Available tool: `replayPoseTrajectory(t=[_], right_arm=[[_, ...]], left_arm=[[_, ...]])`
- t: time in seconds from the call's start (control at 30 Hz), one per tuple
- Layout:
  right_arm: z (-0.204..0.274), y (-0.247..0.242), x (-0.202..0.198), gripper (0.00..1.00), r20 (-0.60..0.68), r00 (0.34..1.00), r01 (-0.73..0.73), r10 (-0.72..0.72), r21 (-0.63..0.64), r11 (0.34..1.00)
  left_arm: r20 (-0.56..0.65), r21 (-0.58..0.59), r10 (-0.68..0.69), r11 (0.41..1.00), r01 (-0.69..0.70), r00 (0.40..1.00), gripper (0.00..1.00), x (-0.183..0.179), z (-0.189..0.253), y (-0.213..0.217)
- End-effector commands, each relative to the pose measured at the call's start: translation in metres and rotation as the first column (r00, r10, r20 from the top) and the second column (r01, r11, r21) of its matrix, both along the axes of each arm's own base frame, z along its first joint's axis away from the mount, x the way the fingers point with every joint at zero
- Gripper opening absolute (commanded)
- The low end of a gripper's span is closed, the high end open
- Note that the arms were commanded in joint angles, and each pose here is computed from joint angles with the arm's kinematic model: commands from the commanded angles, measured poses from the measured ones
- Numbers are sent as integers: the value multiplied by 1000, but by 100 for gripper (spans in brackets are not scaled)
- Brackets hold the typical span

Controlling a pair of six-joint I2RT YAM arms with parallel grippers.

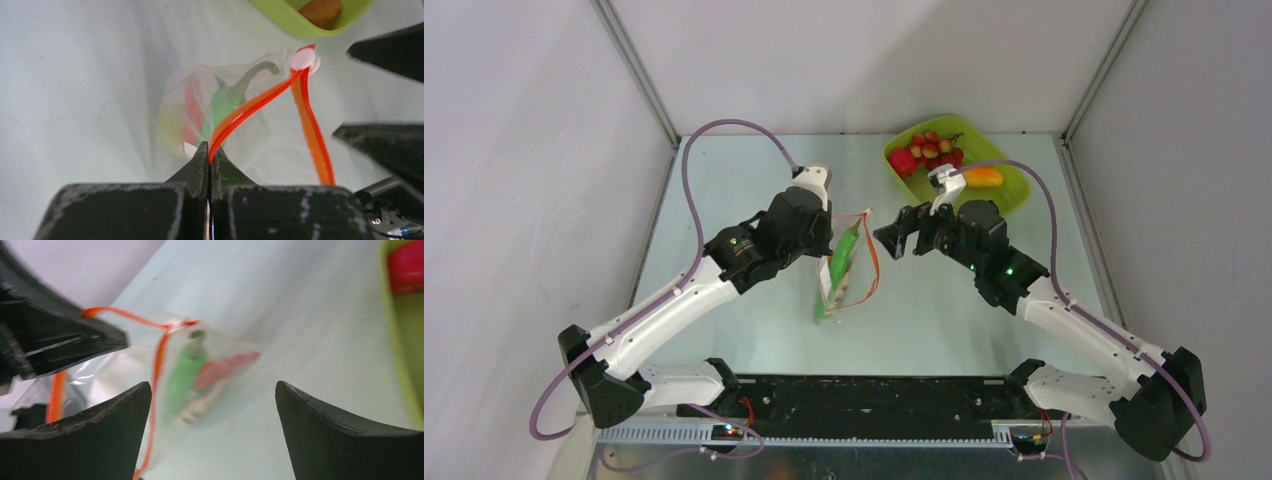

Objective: Place the food in the zip-top bag and seal the zipper
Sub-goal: Adjust the zipper food storage bag at the center of the board, then pick up the fake fruit from the bin.

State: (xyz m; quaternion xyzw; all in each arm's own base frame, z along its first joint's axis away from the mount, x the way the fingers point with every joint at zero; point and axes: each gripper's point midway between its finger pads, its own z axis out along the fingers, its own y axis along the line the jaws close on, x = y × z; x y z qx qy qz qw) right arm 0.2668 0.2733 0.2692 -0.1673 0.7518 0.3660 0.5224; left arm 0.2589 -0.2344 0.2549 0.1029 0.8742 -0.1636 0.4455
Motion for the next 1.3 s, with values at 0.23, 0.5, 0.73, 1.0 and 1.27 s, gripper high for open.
replayPoseTrajectory(t=[0.23, 0.5, 0.73, 1.0, 1.27], right_arm=[[2, -98, 108, 99, 41, 959, 283, -280, -95, 954], [-46, -179, 184, 100, 111, 993, 87, -28, -576, 813], [-84, -208, 235, 100, 102, 985, -13, 140, -765, 644], [-151, -241, 269, 99, -65, 985, -129, 160, -891, 435], [-182, -267, 295, 99, -66, 988, -108, 137, -938, 329]], left_arm=[[77, 26, 188, 981, -190, 979, 0, 18, 27, 28], [40, 76, 191, 978, -194, 981, 0, 30, 14, 30], [-25, 91, 182, 980, -179, 983, 0, 44, -6, 27], [-56, 75, 135, 989, -131, 989, 0, 52, -8, 16], [-60, 21, 84, 996, -83, 995, 0, 50, 3, 3]])
